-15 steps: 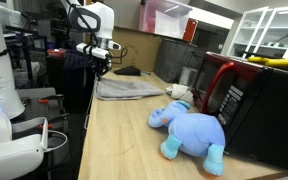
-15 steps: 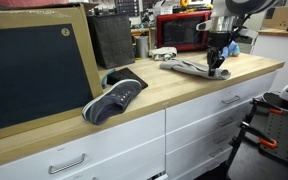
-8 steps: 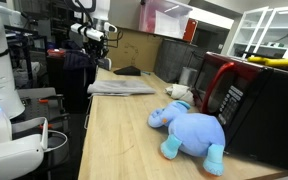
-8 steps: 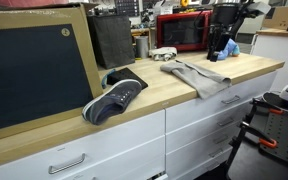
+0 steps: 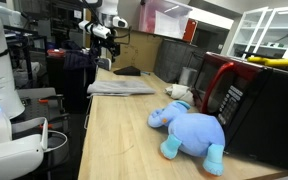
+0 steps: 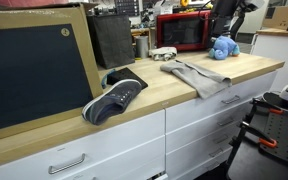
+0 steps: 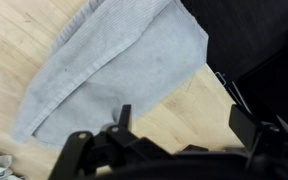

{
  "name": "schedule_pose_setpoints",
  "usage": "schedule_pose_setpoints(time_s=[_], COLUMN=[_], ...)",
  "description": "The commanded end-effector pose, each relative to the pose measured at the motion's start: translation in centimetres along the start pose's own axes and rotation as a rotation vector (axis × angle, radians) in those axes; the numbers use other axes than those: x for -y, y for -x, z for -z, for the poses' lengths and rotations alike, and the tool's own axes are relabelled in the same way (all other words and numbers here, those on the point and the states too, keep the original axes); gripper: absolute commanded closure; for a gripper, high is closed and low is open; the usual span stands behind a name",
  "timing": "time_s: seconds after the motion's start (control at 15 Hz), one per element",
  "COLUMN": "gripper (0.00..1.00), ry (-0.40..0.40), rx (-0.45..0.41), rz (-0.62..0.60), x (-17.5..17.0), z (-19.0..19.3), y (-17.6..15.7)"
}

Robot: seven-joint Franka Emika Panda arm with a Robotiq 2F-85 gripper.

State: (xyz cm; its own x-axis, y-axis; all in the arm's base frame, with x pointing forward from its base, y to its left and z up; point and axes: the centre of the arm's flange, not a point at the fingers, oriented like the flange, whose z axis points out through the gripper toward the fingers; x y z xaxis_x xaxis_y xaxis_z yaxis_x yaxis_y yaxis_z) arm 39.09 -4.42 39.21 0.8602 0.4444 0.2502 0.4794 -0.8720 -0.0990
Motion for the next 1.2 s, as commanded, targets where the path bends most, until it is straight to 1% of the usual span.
schedule_pose_setpoints(time_s=[0.0, 0.13, 0.2, 0.27, 0.4, 0.53, 0.6, 0.67, 0.87, 1.13], gripper=[0.00, 0.00, 0.00, 0.00, 0.00, 0.00, 0.00, 0.00, 0.00, 0.00], ry=[0.049, 0.096, 0.116, 0.091, 0.109, 0.111, 0.116, 0.122, 0.153, 0.216], rx=[-0.030, -0.048, -0.042, -0.047, -0.033, -0.022, -0.018, -0.009, -0.036, -0.101], rz=[-0.119, -0.173, -0.198, -0.144, -0.167, -0.173, -0.163, -0.183, -0.250, -0.384], x=[-2.8, -4.3, -5.0, -3.2, -4.2, -4.6, -3.6, -3.1, -2.1, -1.6], z=[-2.5, -4.1, -4.9, -3.0, -4.6, -5.3, -5.5, -6.0, -7.3, -9.1], y=[-3.0, -4.6, -5.3, -2.4, -3.5, -4.0, -3.4, -3.8, -6.3, -10.4])
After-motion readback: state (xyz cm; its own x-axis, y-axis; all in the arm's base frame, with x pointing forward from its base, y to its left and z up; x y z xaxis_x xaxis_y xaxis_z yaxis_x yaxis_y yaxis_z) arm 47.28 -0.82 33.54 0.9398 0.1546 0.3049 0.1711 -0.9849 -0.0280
